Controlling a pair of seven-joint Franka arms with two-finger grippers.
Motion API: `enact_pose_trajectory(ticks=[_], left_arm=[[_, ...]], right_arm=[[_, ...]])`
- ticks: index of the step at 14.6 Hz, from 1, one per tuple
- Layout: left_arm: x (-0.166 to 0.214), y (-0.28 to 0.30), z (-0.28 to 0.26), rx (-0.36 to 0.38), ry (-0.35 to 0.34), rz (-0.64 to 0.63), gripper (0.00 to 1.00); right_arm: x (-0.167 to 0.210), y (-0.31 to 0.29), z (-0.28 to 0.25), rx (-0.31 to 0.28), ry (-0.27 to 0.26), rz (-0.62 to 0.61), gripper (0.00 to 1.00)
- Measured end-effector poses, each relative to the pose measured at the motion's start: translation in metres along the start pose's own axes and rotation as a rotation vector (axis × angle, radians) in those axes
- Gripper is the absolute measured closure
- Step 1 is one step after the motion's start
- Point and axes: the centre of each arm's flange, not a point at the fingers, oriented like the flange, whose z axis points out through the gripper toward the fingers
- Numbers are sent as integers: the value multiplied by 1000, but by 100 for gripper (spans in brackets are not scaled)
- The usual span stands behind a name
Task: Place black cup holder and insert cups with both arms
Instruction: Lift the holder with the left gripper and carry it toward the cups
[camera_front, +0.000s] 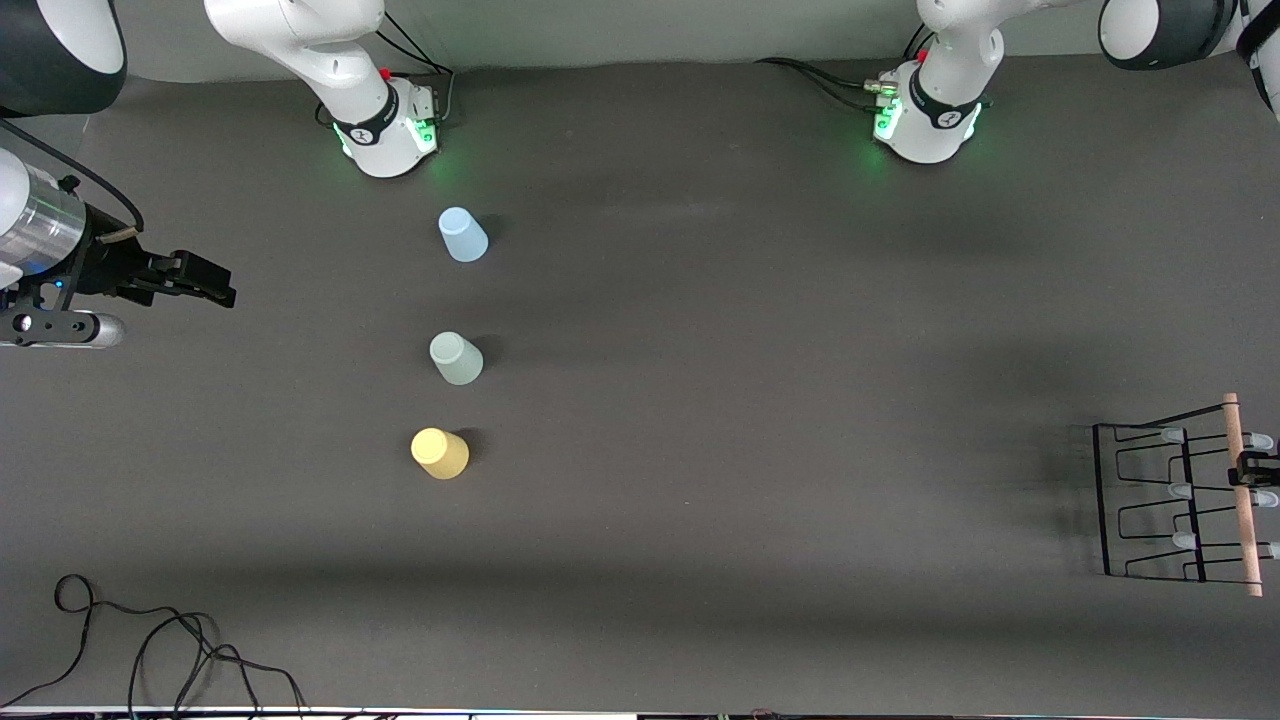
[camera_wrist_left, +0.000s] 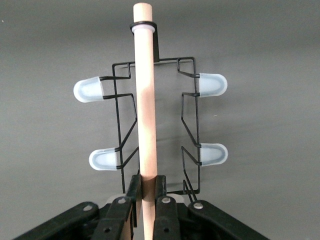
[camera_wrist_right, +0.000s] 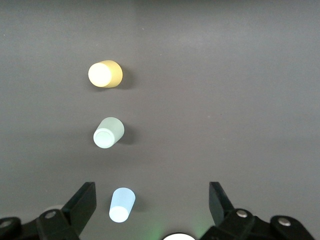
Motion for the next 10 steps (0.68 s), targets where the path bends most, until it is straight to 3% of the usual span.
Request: enact_pose_trajectory(ticks=[7, 10], left_arm=[[25, 99, -37, -1, 32, -51, 85], [26, 151, -54, -75, 50, -88, 85]], right_arm=[[0, 0, 0, 0, 0, 0, 0], [0, 0, 0, 0, 0, 1, 0]])
